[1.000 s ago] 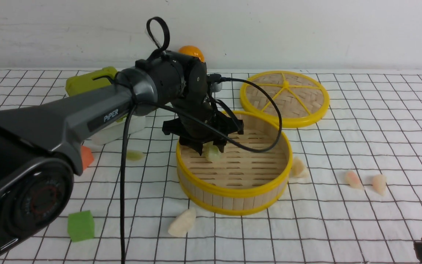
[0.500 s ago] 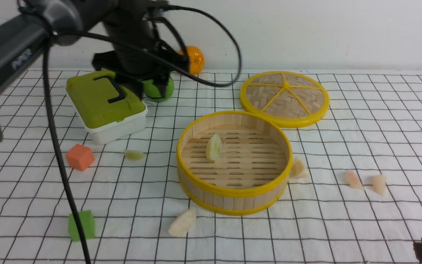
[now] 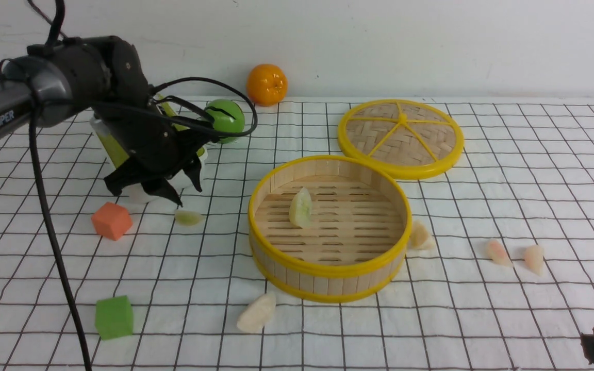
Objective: Put the dumplings into the steamer on the table with the white tablecloth.
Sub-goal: 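Reach for and grasp a dumpling on the table with the left gripper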
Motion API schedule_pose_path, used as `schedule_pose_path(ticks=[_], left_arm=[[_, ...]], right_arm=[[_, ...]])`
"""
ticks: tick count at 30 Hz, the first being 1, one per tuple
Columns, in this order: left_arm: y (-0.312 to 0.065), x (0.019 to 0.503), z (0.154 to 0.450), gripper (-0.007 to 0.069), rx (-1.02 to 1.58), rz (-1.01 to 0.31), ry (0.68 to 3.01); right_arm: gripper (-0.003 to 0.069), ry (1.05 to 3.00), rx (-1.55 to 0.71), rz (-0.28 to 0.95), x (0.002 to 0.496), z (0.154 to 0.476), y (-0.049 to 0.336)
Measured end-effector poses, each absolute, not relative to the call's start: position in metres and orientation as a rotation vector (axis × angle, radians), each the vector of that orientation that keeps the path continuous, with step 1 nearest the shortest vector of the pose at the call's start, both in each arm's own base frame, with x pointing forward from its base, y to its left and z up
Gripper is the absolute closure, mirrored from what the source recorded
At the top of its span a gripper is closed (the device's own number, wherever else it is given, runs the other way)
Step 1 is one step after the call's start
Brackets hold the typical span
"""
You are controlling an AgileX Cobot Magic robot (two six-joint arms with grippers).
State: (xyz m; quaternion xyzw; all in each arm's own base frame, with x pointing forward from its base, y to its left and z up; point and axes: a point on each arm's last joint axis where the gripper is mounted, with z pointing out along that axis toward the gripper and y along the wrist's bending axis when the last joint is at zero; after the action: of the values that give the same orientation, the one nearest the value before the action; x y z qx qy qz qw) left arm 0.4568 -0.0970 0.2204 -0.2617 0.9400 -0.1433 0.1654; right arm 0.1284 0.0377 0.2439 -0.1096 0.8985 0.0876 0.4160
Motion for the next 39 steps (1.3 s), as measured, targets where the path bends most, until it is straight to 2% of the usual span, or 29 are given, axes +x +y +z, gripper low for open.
schedule_pose_path(ticks=[7, 14, 19, 26, 33, 37, 39], left_arm=[[-0.112, 0.461, 0.188, 0.0348, -0.897, -0.336, 2.67], [-0.117, 0.462, 0.19, 0.0348, -0.932, -0.281, 2.636], [-0.111, 0.46, 0.197, 0.0348, -0.948, -0.161, 2.665], [-0.109, 0.462, 0.206, 0.0348, -0.984, -0.152, 2.635], [-0.11, 0.467, 0.18, 0.0348, -1.039, -0.105, 2.663], [-0.109, 0.468, 0.175, 0.0368, -1.046, -0.082, 2.662], [-0.107, 0.468, 0.174, 0.0424, -1.03, -0.056, 2.655]], right_arm=[[0.0547, 2.257, -0.268, 0.229, 0.128, 0.244, 0.038], [0.0545, 2.258, -0.254, 0.246, 0.128, 0.244, 0.039], [0.0541, 2.259, -0.251, 0.25, 0.128, 0.244, 0.039], [0.0536, 2.259, -0.251, 0.25, 0.128, 0.244, 0.039], [0.0534, 2.259, -0.251, 0.251, 0.128, 0.244, 0.039], [0.0534, 2.26, -0.241, 0.262, 0.128, 0.244, 0.039], [0.0534, 2.26, -0.236, 0.269, 0.128, 0.244, 0.04]])
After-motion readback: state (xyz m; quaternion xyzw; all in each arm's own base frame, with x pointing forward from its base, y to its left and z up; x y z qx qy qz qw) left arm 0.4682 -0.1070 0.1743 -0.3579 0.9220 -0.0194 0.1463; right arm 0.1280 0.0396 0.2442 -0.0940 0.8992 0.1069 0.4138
